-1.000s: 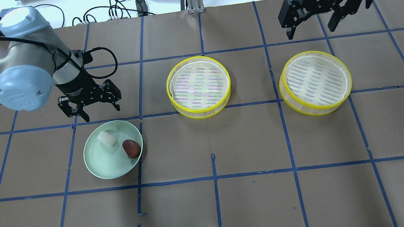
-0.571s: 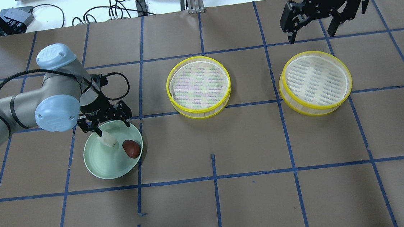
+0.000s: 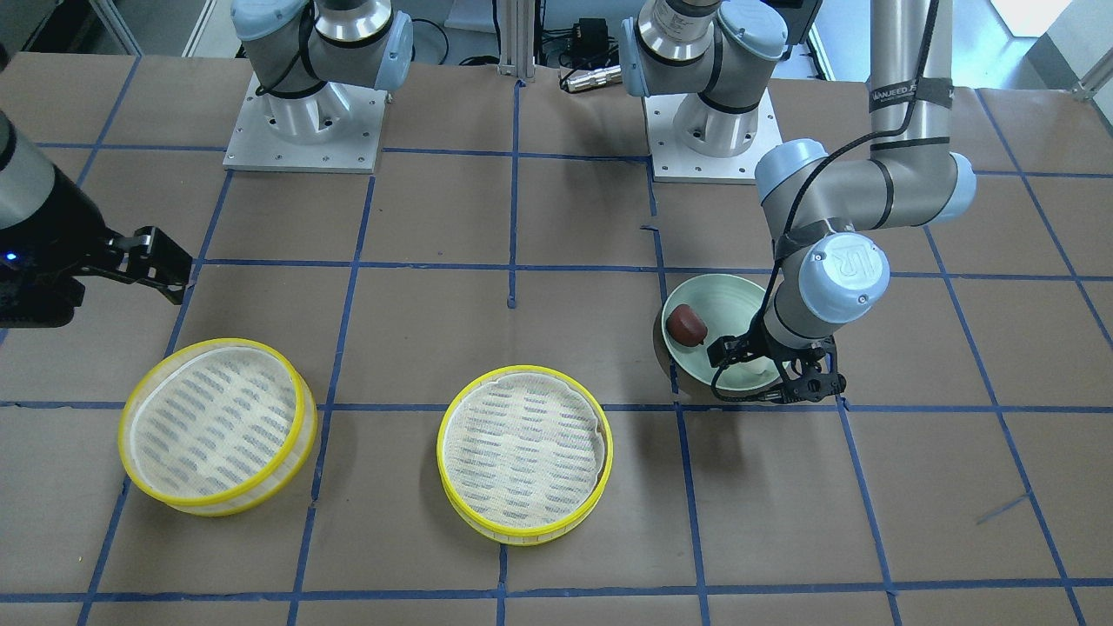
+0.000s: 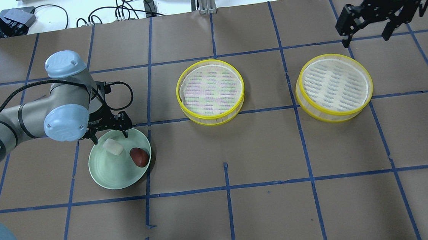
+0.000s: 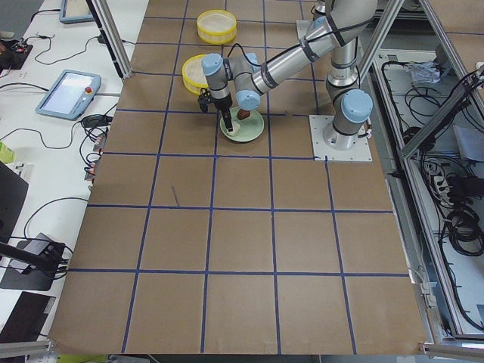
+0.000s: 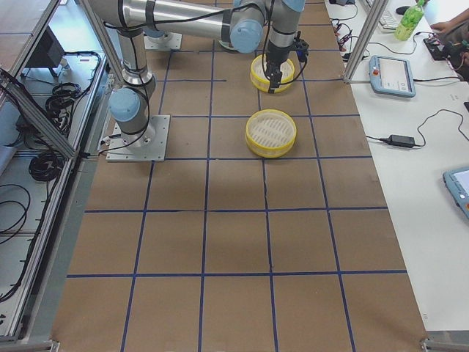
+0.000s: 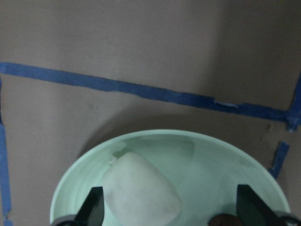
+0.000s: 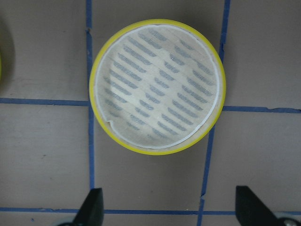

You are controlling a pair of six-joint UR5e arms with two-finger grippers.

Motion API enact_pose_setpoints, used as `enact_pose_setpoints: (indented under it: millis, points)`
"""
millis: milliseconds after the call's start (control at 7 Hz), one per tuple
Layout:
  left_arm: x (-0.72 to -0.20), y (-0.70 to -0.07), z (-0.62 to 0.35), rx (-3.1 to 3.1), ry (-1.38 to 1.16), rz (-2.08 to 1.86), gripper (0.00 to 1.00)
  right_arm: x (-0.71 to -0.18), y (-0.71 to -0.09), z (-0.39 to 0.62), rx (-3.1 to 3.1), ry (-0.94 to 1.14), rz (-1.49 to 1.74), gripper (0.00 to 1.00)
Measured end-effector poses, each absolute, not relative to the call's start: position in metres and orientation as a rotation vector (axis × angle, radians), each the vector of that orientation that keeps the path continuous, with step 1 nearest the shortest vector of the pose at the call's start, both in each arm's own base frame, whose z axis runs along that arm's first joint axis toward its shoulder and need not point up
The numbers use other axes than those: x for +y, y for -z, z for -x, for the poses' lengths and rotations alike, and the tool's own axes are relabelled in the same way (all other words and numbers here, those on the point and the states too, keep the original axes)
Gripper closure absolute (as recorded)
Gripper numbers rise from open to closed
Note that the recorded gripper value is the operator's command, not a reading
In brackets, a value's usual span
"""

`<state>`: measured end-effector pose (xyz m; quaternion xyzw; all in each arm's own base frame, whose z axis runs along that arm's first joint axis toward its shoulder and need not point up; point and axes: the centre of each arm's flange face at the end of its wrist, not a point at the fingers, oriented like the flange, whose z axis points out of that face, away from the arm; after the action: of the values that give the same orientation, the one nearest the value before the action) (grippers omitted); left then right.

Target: Stack buns with steamer

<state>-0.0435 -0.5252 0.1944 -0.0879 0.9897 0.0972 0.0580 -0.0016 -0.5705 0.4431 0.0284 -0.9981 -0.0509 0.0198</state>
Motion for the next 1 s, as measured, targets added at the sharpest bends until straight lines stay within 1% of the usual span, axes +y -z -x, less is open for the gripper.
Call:
enact_pose_setpoints:
  millis: [143,286,429,714,1000]
  points:
    - [-0.523,-0.187,0.042,2.984,-0.326,0.265,0.68,-0.569,-0.424,0.037,-3.096,0.153,-0.098,0.0]
    - [-0.523,-0.182,0.042,2.979,-0.344,0.264,0.93,-0.571,-0.399,0.062,-3.083,0.114,-0.13,0.0]
    - [-0.522,-0.181,0.041,2.98,-0.351,0.261,1.0,-0.575,-0.369,0.076,-3.066,0.08,-0.156,0.0]
    - [-0.526,-0.187,0.042,2.986,-0.327,0.272,1.0,-0.596,-0.313,0.094,-3.058,0.03,-0.153,0.0]
    - [-0.537,-0.213,0.045,3.025,-0.256,0.336,1.0,-0.613,-0.268,0.102,-3.063,0.024,-0.14,0.0]
